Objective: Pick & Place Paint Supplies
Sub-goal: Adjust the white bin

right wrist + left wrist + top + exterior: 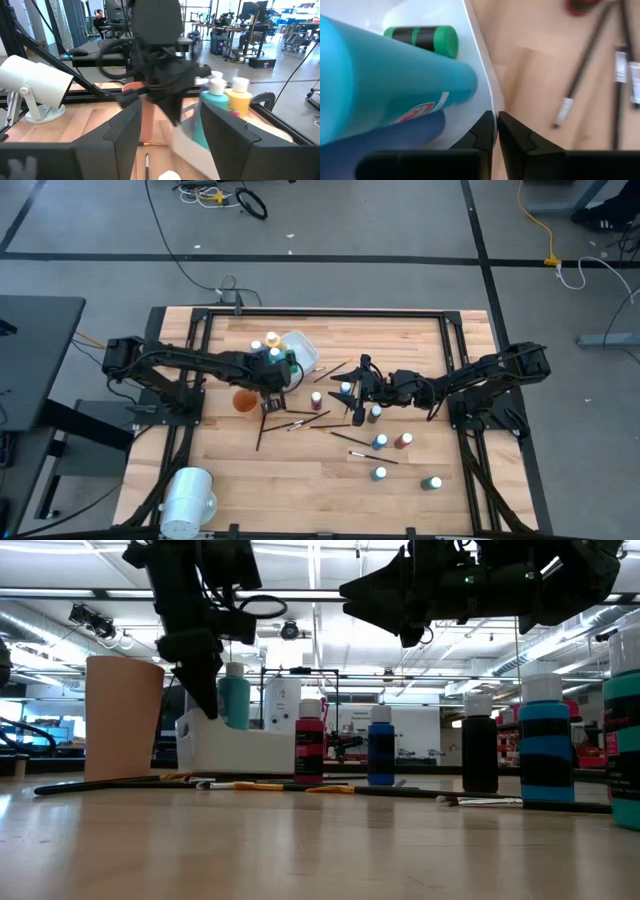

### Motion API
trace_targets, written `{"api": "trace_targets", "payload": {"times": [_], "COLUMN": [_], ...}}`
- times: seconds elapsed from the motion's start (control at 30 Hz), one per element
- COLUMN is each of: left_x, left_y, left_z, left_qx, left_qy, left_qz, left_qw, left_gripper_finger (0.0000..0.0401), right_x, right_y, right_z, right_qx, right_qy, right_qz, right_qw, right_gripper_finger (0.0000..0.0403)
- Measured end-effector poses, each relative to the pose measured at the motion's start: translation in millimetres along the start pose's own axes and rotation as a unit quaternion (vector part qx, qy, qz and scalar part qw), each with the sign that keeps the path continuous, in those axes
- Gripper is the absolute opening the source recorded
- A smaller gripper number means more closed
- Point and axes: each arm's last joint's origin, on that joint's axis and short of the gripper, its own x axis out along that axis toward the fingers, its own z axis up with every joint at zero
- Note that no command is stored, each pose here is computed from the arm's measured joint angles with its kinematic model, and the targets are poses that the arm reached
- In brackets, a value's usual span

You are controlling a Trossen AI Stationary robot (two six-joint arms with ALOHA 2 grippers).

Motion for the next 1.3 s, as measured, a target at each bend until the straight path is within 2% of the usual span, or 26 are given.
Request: {"api": "trace_targets", "payload": {"times": [0.17,0.6,0.83,1.13,1.3], "left_x": [3.3,8.6,14.0,20.6,25.4], "left_y": [11.6,35.5,60.6,93.7,104.3], "left_z": [1.3,5.0,5.2,0.0,-4.9], "left_qx": [-0.032,-0.033,-0.044,-0.053,-0.022], "left_qy": [0.005,-0.002,0.008,0.033,0.040], "left_qz": [0.009,0.078,0.101,0.093,0.085], "left_qw": [0.999,0.996,0.994,0.994,0.995], "left_gripper_finger": [0.0009,0.0011,0.0013,0.0016,0.0016], "right_x": [0.0,0.0,0.0,0.0,0.1], "right_y": [-0.1,-0.1,-0.1,-0.1,-0.3], "right_z": [0.0,0.0,0.0,0.0,0.0], "right_qx": [0.000,0.000,0.000,0.000,0.000], "right_qy": [0.000,0.000,0.000,0.000,0.000], "right_qz": [0.000,0.000,0.000,0.000,0.000], "right_qw": [1.000,1.000,1.000,1.000,1.000], "right_gripper_finger": [0.0205,0.0205,0.0205,0.0205,0.0205]}}
